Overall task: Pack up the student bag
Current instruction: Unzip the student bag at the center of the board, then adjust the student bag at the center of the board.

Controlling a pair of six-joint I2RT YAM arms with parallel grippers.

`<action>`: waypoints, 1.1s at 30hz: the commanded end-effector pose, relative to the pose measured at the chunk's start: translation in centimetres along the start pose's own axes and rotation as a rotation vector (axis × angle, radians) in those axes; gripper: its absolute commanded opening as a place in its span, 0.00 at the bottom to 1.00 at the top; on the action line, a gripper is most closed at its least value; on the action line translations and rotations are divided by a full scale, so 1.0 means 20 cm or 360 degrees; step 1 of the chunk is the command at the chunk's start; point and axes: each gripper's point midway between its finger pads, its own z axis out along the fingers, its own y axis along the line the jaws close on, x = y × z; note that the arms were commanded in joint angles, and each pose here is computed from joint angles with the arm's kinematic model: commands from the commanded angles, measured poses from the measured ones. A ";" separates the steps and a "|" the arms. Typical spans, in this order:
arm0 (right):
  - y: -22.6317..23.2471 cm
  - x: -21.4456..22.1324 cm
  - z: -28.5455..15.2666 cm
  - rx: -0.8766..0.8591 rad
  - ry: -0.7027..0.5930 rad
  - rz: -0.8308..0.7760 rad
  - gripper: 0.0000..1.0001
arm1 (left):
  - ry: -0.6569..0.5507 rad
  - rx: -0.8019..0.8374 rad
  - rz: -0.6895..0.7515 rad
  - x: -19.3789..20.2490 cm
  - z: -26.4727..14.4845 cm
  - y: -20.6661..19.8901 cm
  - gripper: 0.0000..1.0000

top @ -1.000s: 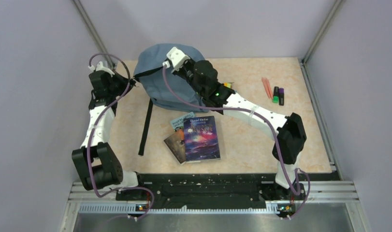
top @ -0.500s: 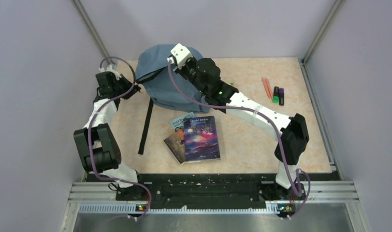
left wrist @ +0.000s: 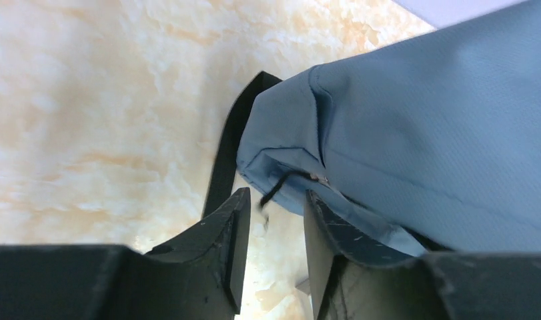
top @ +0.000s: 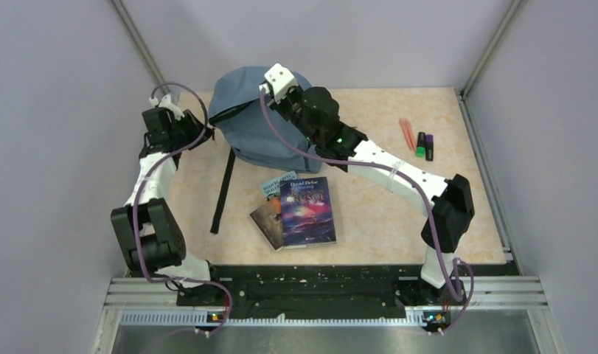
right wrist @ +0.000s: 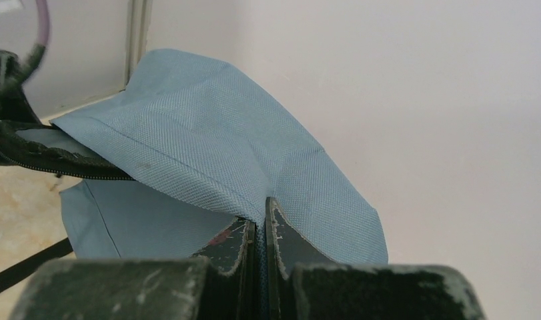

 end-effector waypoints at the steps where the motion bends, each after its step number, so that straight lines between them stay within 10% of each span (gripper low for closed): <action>1: -0.24 -0.24 -0.09 0.0177 -0.0143 0.0112 0.00 | -0.0368 -0.0033 0.0403 -0.33 -0.31 -0.19 0.45; 15: -0.17 -0.13 -0.10 -0.0079 -0.0027 0.0233 0.00 | -0.0713 0.0383 0.1567 -0.03 -0.76 -0.89 0.73; 33: 0.01 -0.04 -0.15 -0.0388 0.0066 0.0192 0.00 | -0.0776 0.0405 0.1593 -0.05 -0.68 -0.91 0.83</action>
